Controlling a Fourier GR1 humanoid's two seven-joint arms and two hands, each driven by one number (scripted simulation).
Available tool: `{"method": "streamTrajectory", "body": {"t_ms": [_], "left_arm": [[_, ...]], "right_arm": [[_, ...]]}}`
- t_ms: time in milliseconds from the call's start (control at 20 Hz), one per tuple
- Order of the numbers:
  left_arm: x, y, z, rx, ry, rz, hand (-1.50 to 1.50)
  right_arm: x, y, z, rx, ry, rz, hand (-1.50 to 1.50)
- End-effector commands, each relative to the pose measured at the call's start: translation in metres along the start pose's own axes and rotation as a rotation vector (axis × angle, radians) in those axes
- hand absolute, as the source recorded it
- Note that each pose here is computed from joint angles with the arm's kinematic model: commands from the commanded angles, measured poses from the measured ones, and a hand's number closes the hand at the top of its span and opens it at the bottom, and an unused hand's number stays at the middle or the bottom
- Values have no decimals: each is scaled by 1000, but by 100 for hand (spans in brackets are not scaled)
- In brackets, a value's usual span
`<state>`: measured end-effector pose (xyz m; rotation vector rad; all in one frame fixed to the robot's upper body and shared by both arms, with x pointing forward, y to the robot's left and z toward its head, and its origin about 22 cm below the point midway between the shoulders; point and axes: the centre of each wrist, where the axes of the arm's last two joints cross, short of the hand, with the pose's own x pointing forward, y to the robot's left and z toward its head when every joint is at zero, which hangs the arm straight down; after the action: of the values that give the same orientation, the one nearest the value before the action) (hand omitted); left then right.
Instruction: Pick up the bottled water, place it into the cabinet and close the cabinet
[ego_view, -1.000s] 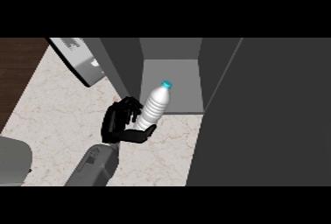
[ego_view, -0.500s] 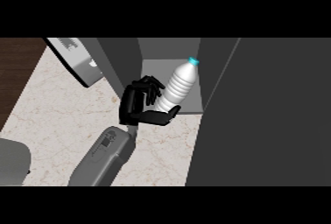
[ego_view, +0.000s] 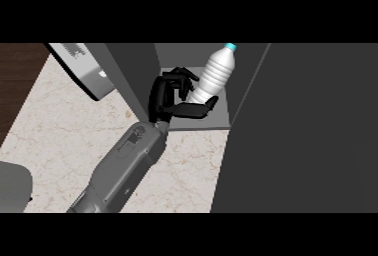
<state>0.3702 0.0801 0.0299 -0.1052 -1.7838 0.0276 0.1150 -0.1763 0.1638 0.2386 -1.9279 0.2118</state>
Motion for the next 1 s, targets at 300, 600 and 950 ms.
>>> {"method": "streamTrajectory", "body": {"t_ms": [300,600,950], "left_arm": [[2,-3,-37,142,26,-109,150],[-24,16,-34,195,28,-203,150],[-20,20,-46,200,-1,-259,150]], "right_arm": [[19,-6,23,13,-22,-16,-150],[12,-8,15,16,-42,-16,-150],[13,-14,14,36,-53,4,-150]]}}
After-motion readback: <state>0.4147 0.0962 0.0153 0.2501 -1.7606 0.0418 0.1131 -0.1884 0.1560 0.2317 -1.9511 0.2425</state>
